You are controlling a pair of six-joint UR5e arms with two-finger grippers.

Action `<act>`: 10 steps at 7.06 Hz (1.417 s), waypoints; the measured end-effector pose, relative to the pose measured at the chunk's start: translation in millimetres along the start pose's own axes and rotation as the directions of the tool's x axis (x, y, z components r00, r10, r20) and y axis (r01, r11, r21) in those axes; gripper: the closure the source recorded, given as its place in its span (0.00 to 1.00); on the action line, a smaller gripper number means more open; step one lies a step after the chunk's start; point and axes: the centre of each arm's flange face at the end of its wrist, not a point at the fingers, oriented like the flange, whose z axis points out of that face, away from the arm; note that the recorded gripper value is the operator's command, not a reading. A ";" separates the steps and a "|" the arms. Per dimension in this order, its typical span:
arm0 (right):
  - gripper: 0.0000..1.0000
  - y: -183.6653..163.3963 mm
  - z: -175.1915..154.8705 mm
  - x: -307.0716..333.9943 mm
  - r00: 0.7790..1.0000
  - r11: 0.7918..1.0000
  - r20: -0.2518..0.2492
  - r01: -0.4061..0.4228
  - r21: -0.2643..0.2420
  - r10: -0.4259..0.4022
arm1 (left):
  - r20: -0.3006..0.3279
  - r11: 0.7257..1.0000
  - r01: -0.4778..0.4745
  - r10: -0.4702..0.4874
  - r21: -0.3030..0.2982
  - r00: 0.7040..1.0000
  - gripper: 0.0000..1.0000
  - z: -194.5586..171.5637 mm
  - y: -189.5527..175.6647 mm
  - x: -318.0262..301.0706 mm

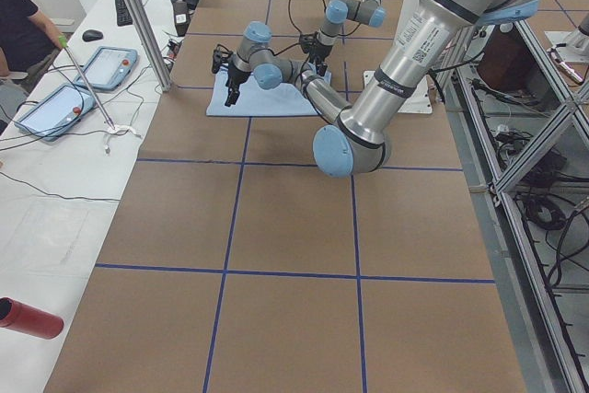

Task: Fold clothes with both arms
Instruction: 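Release the shirt with the left gripper while the right gripper moves to its near edge, then grasp the shirt's side edge nearest the robot with the right gripper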

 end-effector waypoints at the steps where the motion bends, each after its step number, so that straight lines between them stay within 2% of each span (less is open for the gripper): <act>1: 0.02 2.6 8.6 -1.3 0.999 1.000 -0.023 0.030 -0.010 -0.030 | -0.003 1.000 0.000 0.000 -0.002 1.000 0.00 -0.2 1.0 0.0; 4: 0.04 4.8 14.5 4.5 0.993 0.995 -0.076 0.083 -0.052 -0.086 | -0.008 1.000 -0.001 0.001 -0.019 1.000 0.00 2.2 4.3 -3.4; 6: 0.04 2.1 2.4 6.6 0.995 0.995 -0.056 0.084 -0.057 -0.087 | -0.006 1.000 0.000 0.000 -0.021 1.000 0.00 4.5 5.0 -5.7; 8: 0.34 5.0 -7.9 13.0 0.995 0.994 -0.049 0.083 -0.069 -0.086 | 0.000 1.000 0.001 -0.001 -0.022 1.000 0.00 6.9 5.9 -9.3; 10: 0.47 10.1 -20.3 22.1 0.994 0.992 -0.061 0.081 -0.095 -0.087 | 0.001 1.000 0.001 -0.001 -0.022 1.000 0.00 7.5 6.4 -9.9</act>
